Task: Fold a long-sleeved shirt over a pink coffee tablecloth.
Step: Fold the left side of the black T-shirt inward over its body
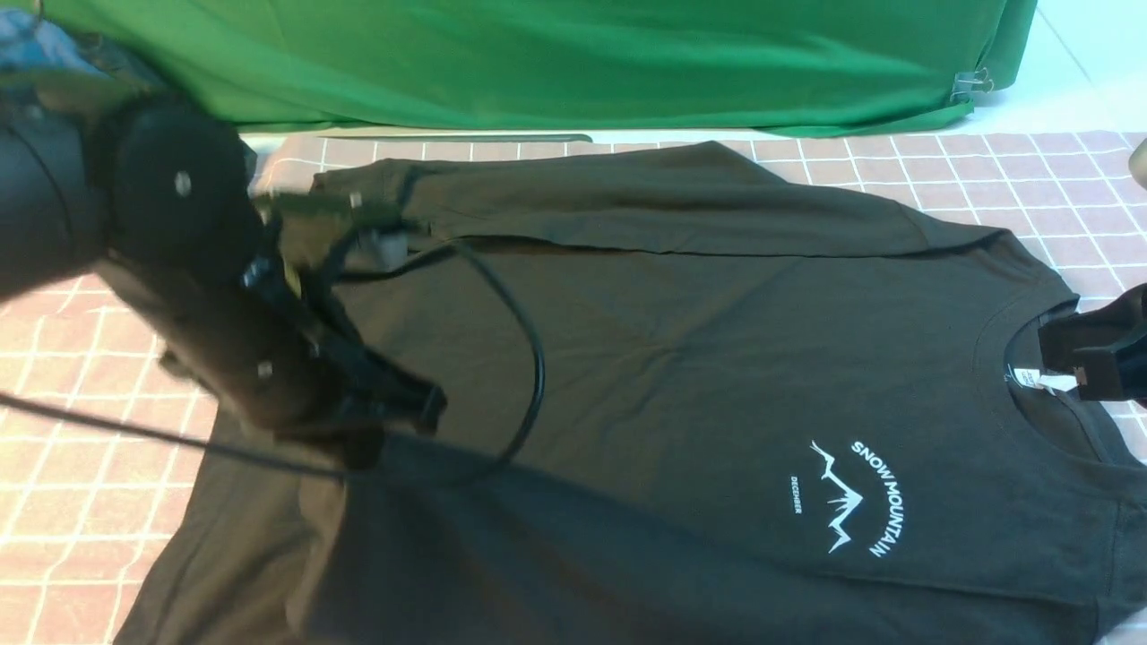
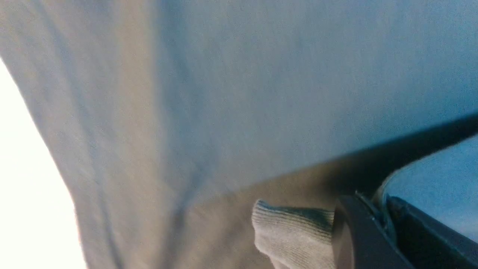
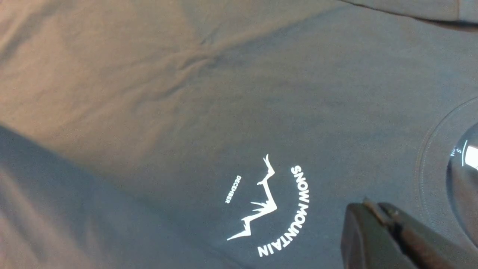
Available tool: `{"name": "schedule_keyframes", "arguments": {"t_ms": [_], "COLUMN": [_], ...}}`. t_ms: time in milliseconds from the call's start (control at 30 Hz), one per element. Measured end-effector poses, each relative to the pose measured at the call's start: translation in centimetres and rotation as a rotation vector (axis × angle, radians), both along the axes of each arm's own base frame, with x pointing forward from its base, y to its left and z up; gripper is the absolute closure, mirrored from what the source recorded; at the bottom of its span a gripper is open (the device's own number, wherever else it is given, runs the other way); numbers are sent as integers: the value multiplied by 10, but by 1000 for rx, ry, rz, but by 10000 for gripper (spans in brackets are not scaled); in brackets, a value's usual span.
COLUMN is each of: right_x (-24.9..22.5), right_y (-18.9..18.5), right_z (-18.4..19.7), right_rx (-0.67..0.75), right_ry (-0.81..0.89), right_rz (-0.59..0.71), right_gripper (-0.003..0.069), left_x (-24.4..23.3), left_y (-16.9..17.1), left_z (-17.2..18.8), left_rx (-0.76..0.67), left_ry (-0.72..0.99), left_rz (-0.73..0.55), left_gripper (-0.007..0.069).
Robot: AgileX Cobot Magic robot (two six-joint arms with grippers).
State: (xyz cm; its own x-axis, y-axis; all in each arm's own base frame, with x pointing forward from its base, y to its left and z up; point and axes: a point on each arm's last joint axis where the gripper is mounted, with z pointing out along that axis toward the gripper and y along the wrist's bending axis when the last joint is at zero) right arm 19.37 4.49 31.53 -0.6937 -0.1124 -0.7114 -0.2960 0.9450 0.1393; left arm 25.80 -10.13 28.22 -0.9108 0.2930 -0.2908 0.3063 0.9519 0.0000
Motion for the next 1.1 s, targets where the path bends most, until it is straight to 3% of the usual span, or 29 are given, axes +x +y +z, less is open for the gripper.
{"name": "schedule_keyframes", "arguments": {"t_ms": [167,433,800,1000,1100], "right_x": [0,1,2,2,2], "right_y": [0,0,0,0,0], "right_z": [0,1,2,2,1], "right_rx": [0,2,2,2,4], "right_ry": [-2,-15,-28,-28,-22], "right_rz": [-1,-6,-10,-10,-8], "right_gripper": [613,608,607,601,599], "left_x": [21,57,78,88,90], "left_y": [0,-1,-3,3,6], "left_z": [6,-30,-55,-56,-52], "left_rx": [73,257,334,429,433], "left_ry": [-92,-62,-103,-185,-233], "left_rz": [-28,-78,-125,-111,5], "left_gripper": [578,578,570,424,340]}}
